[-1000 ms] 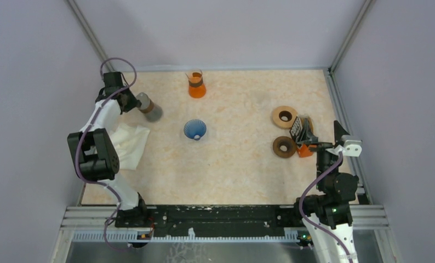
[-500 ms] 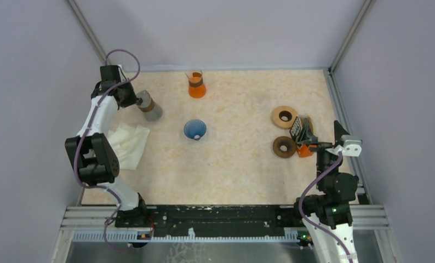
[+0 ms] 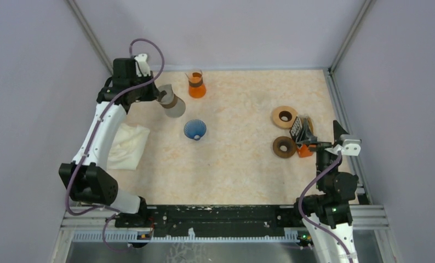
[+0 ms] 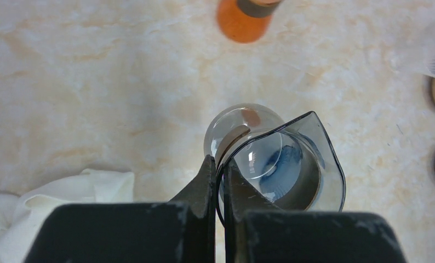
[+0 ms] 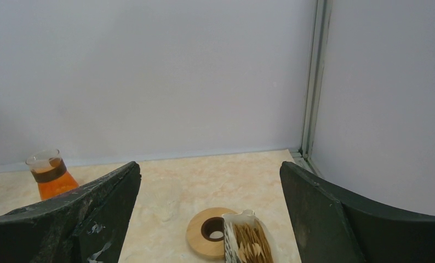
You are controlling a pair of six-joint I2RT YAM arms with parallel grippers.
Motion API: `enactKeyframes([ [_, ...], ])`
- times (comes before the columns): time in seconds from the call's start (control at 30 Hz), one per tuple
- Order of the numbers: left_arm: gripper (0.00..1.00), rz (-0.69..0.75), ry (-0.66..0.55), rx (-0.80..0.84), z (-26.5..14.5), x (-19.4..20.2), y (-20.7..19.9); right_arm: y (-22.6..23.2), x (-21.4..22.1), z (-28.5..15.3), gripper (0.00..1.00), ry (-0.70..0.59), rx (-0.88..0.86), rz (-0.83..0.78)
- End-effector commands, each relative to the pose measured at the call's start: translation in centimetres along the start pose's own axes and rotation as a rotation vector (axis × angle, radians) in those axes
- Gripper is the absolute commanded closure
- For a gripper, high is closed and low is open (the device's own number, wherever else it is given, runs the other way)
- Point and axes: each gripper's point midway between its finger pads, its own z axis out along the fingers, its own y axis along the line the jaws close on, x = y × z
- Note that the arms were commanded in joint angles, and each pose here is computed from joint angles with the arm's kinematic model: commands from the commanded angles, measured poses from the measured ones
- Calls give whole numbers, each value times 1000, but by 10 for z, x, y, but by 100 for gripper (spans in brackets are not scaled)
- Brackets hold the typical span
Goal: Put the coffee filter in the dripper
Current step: Place the coffee server at the center of the board.
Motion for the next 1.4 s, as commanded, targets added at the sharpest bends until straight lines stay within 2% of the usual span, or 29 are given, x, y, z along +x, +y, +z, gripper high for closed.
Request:
enactKeyframes([
  [0.0,100,100,-58,153,-28,-15,-55,7,-5,3,1,-15,-31,2],
  [0.33,100,295,-14,380,-56,28,-154,10,-1,5,1,0,-43,1],
  [0.7,100,517,65,558,-42,102,-242,10,3,6,1,15,-45,-7],
  [0.9,100,653,81,630,-28,135,-257,9,3,7,1,16,-38,-10],
  [1.07,100,711,31,677,-17,147,-260,9,4,7,1,19,-37,-13],
  [1.37,100,778,121,771,1,191,-262,9,5,7,1,21,-38,-13],
])
